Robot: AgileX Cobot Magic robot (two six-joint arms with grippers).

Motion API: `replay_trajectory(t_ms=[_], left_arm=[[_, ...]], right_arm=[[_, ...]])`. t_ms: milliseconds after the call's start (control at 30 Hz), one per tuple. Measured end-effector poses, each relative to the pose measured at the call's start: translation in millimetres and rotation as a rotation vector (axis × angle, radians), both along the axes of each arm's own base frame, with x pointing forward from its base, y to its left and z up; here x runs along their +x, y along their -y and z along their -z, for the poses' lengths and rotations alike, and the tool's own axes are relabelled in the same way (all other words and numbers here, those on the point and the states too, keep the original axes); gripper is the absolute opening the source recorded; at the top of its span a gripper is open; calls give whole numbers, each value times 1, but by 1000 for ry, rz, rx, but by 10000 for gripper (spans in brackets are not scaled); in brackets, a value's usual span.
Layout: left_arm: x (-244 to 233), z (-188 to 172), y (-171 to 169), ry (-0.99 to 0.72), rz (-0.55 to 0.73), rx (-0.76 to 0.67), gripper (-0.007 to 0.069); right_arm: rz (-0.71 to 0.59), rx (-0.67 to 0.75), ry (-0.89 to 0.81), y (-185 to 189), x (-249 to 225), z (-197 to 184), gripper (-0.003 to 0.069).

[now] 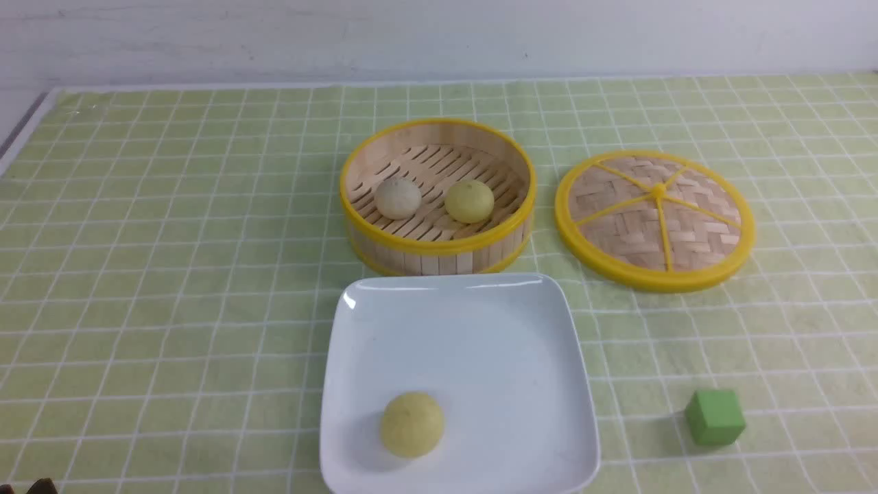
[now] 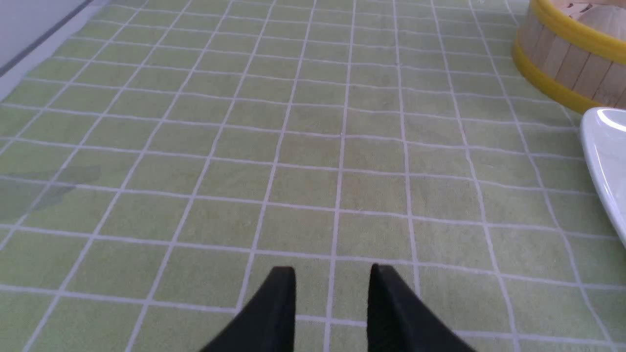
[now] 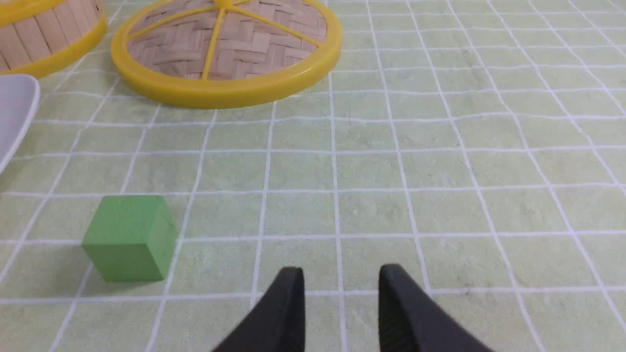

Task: Put the steamed buns into the plate on the green tablecloth.
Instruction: 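Reach toward a bun in the bamboo steamer with the right gripper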

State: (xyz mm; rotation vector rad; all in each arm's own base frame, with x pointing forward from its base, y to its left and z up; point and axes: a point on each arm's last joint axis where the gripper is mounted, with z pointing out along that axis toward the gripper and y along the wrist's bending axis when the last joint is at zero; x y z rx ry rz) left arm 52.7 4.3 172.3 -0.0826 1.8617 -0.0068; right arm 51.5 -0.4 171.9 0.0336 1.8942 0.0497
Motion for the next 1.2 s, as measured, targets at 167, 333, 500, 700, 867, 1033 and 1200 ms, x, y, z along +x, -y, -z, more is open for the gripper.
replay_trajectory(t_ms=[167, 333, 500, 700, 867, 1033, 1200], left_arm=[[0, 0, 0, 0, 0, 0, 241], [0, 0, 0, 0, 0, 0, 241], [0, 0, 0, 0, 0, 0, 241], [0, 0, 0, 0, 0, 0, 241], [0, 0, 0, 0, 0, 0, 241], [0, 0, 0, 0, 0, 0, 241], [0, 0, 0, 0, 0, 0, 241]], right_arm=[[0, 0, 0, 0, 0, 0, 240], [0, 0, 0, 0, 0, 0, 240], [0, 0, 0, 0, 0, 0, 240], [0, -1, 0, 0, 0, 0, 240], [3, -34, 2, 1, 0, 0, 240], [4, -45, 3, 2, 0, 0, 240], [4, -49, 3, 2, 0, 0, 240]])
